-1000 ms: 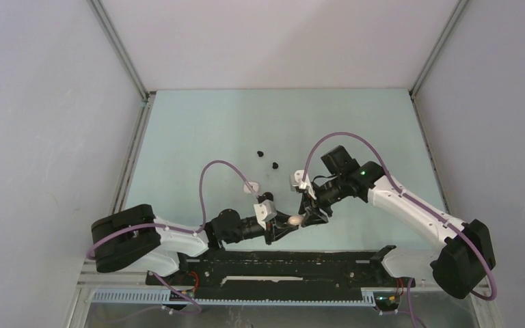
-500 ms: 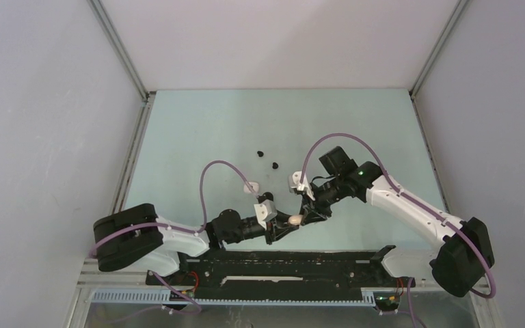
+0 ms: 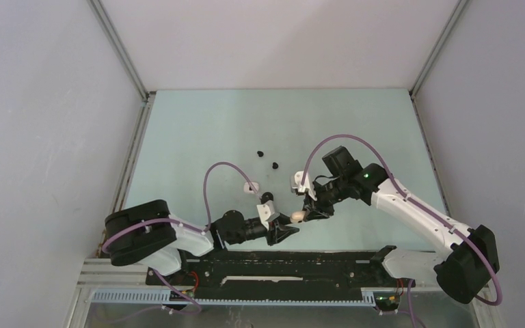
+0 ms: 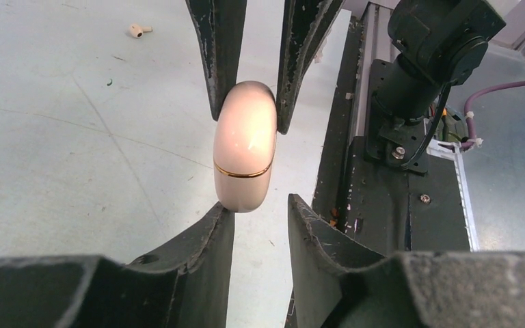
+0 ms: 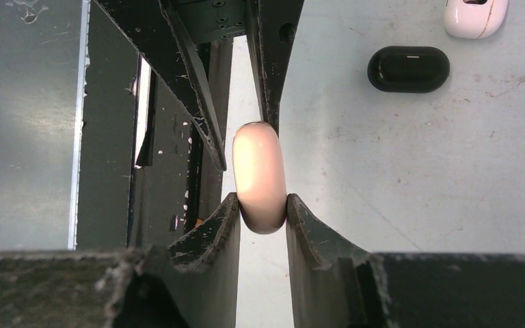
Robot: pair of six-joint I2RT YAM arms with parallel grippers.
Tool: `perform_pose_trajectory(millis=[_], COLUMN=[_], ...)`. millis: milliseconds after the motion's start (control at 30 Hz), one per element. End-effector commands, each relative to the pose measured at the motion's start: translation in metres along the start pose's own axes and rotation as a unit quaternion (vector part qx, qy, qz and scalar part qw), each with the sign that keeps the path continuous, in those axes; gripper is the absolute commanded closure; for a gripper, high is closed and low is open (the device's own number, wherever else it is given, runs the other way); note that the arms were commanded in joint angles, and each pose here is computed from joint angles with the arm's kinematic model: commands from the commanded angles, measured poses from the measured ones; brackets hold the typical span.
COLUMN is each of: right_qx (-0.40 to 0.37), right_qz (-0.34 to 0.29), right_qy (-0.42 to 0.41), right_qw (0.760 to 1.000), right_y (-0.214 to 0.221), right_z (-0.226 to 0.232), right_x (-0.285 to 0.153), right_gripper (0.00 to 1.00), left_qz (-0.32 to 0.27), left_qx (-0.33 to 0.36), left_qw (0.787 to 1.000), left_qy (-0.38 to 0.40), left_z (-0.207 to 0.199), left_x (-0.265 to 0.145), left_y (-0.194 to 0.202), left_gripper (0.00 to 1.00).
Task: Insert the wireless bluetooth earbuds into the charging case
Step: Open the charging case.
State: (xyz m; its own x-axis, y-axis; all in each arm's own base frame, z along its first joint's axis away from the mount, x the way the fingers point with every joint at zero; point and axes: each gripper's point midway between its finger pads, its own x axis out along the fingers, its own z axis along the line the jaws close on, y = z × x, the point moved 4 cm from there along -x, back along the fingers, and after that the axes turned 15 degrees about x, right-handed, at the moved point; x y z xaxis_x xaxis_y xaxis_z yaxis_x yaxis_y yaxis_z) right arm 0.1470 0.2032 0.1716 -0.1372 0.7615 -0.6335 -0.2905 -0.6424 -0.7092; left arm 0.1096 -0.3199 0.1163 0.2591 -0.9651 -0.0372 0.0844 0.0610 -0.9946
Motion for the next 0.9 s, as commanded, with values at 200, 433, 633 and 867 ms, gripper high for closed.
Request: perform_pose_trajectory(millis=[200, 433, 633, 867], right_qx=[-0.029, -0.033, -0.034, -0.030], right_qz=[-0.001, 0.000, 0.002, 0.009], right_qy=[0.019, 0.006, -0.001, -0.010], right_qw=[0.999, 0.999, 0.999, 0.999], right_y=[-0.0120, -0.0114, -0.0097, -0.0061], right_z=[-0.0052, -0.0006, 0.0015, 0.0028], right_x=[0.0004, 0.0018, 0.0016, 0.0033], right_gripper=[0.93, 0.93, 0.93, 0.93], left_qz=[-0.049, -0.038, -0.040, -0.052], left_qx=[-0.013, -0.019, -0.017, 0.001], left_qw=[0.999, 0.999, 0.999, 0.999], left_qy=[0.004, -0.016, -0.026, -0.001], left_z=[-0.0029, 0.0022, 0.0049, -0.0016], left_x=[0.0009, 0.0034, 0.0021, -0.0015], left_y=[-0.0157, -0.0104, -0.0098, -0.0121], left_gripper=[0.61, 0.59, 0.57, 0.61])
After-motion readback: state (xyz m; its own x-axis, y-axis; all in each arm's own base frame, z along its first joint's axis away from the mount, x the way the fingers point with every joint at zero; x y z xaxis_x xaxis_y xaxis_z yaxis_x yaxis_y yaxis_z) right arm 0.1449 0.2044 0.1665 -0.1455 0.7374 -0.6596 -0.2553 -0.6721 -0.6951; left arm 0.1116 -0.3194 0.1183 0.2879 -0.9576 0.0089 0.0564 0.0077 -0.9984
